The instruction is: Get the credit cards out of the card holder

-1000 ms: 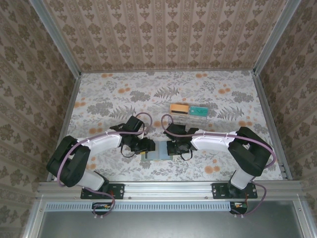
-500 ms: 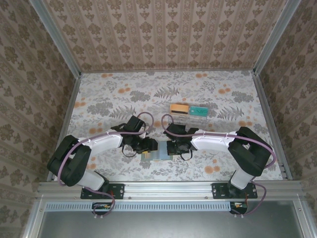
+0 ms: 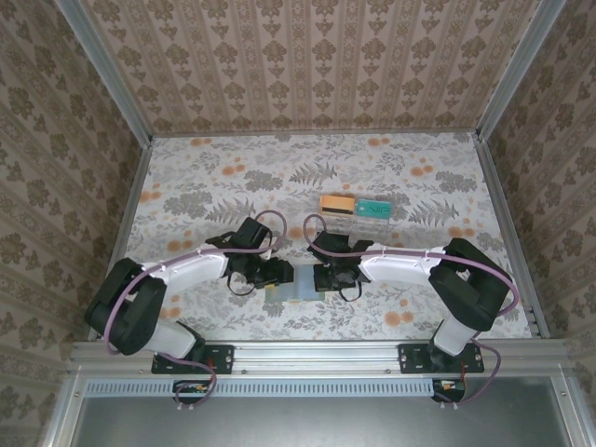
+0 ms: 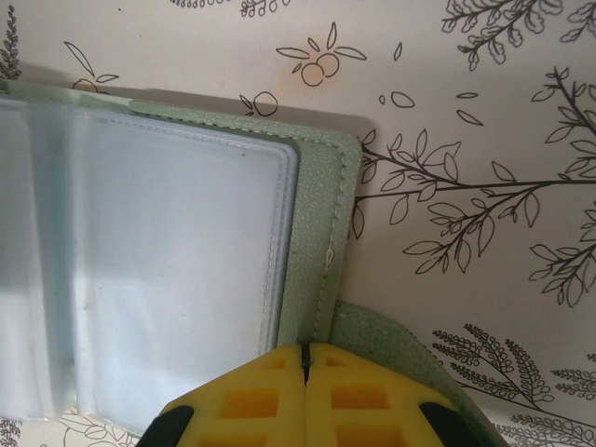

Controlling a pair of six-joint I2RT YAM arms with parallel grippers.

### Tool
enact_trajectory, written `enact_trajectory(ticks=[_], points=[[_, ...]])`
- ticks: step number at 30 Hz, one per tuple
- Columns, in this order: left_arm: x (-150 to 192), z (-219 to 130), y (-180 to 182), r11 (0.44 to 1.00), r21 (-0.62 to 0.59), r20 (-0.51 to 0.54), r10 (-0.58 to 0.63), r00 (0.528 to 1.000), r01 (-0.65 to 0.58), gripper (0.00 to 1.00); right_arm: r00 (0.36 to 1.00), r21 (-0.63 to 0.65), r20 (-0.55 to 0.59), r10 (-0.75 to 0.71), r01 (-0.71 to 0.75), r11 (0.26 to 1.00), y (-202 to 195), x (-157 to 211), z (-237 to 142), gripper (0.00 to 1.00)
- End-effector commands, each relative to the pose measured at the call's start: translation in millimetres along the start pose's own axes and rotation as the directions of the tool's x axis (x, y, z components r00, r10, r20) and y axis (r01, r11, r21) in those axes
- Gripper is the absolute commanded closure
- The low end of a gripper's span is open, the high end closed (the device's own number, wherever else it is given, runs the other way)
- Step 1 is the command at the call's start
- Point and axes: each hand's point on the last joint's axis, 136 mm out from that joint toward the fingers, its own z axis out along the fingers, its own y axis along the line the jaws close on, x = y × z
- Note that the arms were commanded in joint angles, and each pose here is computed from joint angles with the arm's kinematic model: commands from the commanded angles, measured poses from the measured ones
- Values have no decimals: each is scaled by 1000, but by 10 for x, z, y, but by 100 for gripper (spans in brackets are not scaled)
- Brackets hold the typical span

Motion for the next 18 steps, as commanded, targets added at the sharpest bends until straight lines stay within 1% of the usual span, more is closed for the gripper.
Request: enact_trajectory(ticks=[1,4,14,18], points=[[-53,-125,75,999,-48,37,-10,999,11,48,999,-13,-39,3,-3,1000,60,84,104,100],[-34,-106,150,998,-62,28,-32,999,33,49,999,-15,-39,2,-3,1000,68,83,105,100],[22,3,200,997,-61,-14,-54,998,53,49,999,-13,-40,0,-1,1000,69,94,102,100],[20,-16,213,996,-68,-5,-56,998,55,49,999,-13,-41,1,-1,1000,69,95,105,100]])
